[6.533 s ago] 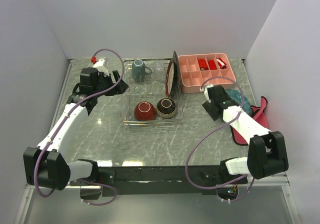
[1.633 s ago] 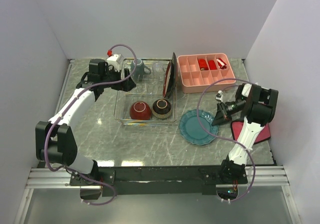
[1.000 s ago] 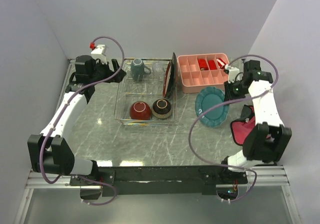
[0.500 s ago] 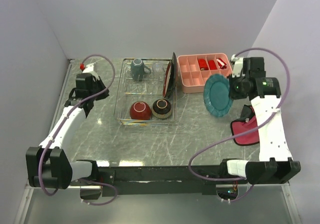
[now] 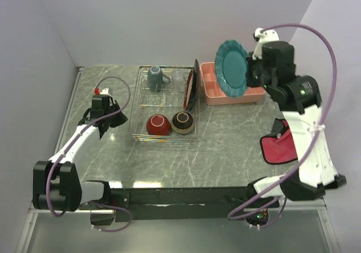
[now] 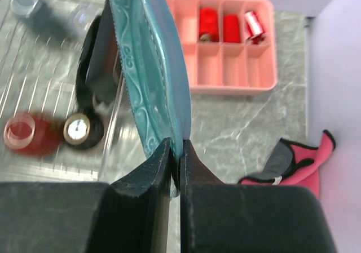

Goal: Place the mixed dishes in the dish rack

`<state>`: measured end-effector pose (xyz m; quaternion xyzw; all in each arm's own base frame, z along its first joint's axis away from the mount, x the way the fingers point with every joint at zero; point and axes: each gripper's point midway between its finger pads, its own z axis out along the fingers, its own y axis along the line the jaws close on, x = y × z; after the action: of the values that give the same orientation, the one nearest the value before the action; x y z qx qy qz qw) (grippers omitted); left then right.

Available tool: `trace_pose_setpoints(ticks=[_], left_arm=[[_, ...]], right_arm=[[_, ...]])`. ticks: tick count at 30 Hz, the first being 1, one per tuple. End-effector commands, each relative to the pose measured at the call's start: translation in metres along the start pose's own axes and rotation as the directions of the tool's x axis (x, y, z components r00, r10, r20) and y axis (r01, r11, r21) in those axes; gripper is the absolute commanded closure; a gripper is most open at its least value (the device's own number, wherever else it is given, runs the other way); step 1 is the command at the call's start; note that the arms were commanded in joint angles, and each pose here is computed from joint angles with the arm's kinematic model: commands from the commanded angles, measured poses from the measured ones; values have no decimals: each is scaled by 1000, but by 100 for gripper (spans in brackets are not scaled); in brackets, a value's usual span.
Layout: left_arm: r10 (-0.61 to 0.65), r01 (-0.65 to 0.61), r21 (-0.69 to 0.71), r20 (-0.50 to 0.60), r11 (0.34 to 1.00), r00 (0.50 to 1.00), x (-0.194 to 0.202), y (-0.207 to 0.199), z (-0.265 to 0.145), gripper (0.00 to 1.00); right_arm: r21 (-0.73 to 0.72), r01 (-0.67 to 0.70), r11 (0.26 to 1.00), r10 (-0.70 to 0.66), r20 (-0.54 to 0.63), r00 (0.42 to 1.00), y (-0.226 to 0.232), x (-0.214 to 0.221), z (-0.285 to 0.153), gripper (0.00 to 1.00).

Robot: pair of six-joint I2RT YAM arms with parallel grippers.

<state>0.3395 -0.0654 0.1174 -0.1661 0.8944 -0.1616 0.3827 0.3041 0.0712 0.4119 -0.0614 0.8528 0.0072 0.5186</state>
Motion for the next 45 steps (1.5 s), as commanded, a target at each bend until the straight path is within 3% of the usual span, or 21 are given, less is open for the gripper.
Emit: trace_pose_setpoints(ticks=[1,5,12,27,30,31,36,38,40,45], left_arm=[[-63,67,65,-59,996,996,21,-10,-3,99],[-44,54,115,-89,992,995,36,-19,-5,99],[16,7,206,-110,979,994,48,-40,-13,99],[51,-17,294,-107,956,993,60,-53,-33,99],[38,-22,208,-73,978,997,51,-39,-33,99],[35,-27,165,-45,986,998,44,-33,-33,94],[40,-42,91,19,995,999,28,-16,-38,89],[36,-39,71,37,997,999,25,-12,-39,80],[27,-30,61,48,998,999,24,-8,-40,61],[11,-16,72,69,997,998,19,-5,-45,57]], right_arm=[[195,-255,947,187,310,932,-16,-87,3,100],[130,-283,950,224,345,912,34,-104,6,100],[137,-286,948,231,316,920,104,-96,34,100],[261,-213,941,141,271,952,174,-58,88,100],[266,-197,944,135,235,963,184,-43,100,100],[267,-194,944,133,230,964,186,-41,103,100],[278,-157,948,101,205,974,199,-29,116,100],[280,-143,949,90,195,977,202,-25,121,100],[280,-124,952,74,182,981,206,-20,124,100],[299,-77,951,34,146,989,212,-5,137,100]])
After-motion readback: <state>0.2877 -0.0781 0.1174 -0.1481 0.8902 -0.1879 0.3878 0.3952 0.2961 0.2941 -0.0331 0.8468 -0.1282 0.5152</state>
